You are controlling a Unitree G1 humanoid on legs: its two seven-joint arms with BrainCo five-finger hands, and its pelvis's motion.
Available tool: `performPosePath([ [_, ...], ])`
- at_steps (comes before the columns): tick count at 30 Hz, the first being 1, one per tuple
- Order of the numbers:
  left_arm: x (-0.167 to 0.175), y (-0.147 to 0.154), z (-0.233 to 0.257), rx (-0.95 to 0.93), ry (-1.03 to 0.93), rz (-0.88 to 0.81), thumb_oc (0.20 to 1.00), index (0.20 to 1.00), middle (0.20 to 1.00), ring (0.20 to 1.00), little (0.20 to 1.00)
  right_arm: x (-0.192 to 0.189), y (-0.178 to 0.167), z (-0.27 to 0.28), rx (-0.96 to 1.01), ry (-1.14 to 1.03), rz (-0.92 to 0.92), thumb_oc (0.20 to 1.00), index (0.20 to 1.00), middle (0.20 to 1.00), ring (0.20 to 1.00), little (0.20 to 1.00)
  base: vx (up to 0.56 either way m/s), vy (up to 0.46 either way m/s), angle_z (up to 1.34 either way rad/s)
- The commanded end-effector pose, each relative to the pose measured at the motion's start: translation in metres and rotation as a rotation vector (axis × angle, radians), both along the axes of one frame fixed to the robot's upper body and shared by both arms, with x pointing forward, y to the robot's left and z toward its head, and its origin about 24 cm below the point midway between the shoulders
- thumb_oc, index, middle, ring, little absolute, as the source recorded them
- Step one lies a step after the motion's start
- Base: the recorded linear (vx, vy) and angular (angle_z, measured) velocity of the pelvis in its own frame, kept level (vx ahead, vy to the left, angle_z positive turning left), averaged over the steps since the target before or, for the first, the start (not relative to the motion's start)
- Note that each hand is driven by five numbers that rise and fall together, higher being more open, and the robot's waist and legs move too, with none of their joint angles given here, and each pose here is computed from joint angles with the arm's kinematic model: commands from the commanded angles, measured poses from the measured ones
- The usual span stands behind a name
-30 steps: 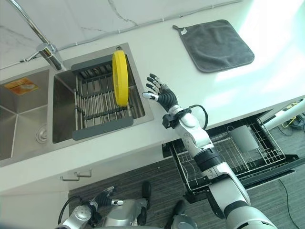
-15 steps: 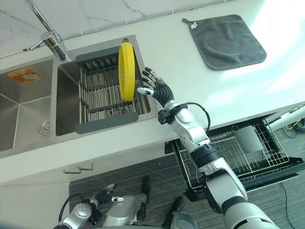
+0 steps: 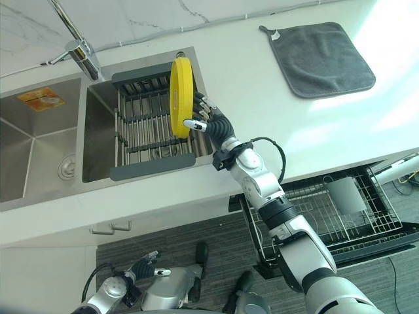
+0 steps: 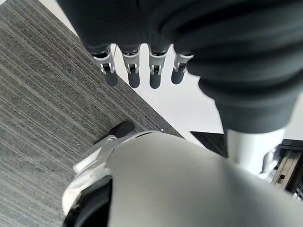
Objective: Place the dishes in the dishwasher.
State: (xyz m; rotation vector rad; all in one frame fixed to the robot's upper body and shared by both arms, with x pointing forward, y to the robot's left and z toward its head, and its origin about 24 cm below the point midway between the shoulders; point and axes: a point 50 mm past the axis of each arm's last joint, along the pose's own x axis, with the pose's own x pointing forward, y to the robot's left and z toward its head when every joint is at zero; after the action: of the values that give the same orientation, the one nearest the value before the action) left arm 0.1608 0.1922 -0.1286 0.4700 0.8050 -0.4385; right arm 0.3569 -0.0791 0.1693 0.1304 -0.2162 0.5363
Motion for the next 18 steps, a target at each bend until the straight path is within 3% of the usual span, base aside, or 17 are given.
performPosePath([
  [1,-0.013,-0.005,-0.006,0.045,0.044,-0.130,1.000,1.000,1.000,1.000,1.000,0.000,0.025,0.042,0.006,-0.151,0.063,1.000,1.000,1.000,1.000,1.000,0.10,-0.019,0.01],
  [18,-0.019,-0.007,-0.009,0.106,0.068,-0.241,1.000,1.000,1.000,1.000,1.000,0.013,0.023,0.040,-0.050,-0.129,-0.034,1.000,1.000,1.000,1.000,1.000,0.04,0.008,0.04],
])
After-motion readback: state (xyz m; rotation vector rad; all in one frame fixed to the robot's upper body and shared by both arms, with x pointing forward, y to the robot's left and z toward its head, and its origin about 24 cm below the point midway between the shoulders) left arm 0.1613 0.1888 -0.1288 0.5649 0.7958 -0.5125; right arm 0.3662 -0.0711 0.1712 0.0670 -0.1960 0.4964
